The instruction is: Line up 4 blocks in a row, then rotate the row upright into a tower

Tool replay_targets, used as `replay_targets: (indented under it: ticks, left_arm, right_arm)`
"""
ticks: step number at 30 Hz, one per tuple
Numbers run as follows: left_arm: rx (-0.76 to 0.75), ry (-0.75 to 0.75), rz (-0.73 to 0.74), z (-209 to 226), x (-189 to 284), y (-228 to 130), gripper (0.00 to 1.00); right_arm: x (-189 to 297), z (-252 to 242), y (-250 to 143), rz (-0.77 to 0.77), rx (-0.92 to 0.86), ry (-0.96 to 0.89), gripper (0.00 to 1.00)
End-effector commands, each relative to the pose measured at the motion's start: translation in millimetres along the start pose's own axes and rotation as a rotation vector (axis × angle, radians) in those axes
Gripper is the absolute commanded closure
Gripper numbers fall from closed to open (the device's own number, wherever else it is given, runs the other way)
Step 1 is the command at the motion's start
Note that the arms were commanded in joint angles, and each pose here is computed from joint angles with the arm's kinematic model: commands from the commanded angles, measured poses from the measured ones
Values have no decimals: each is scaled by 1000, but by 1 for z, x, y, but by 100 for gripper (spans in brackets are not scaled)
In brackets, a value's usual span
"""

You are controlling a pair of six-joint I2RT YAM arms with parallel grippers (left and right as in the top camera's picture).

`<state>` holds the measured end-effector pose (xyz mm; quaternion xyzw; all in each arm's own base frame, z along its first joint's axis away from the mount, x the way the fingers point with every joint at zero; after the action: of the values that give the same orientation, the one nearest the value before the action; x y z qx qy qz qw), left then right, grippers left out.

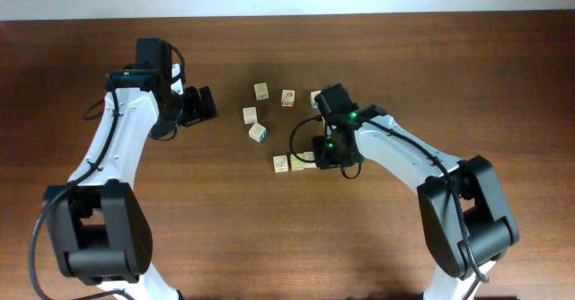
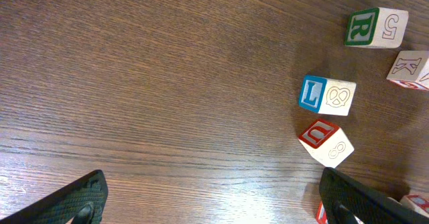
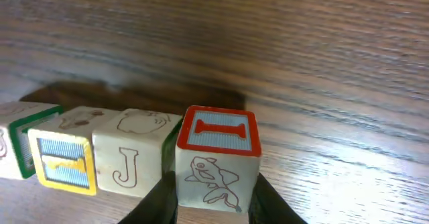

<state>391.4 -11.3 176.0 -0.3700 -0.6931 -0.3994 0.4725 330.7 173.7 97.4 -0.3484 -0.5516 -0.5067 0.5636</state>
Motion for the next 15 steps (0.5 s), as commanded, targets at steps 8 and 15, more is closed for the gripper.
replay_targets:
  ticks: [8,15]
  left_arm:
    - [-3,0,-20,0,4,5,1]
    - [-3,0,-20,0,4,5,1]
  right_arm:
    - [-1,5,-3,12,98,-2,59]
    - [51,19,21,10,24,33,56]
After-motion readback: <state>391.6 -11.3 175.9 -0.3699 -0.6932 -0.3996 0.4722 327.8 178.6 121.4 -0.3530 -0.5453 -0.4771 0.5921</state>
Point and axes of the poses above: each gripper's point midway between its finger pads, its own x axis back along the fingers, its own z axis along the line the jaws close on, y = z × x, the point moved 8 cm from there along x, back along the fingers, and after that the axes turned 7 degrees about x, right-handed, at the moved point
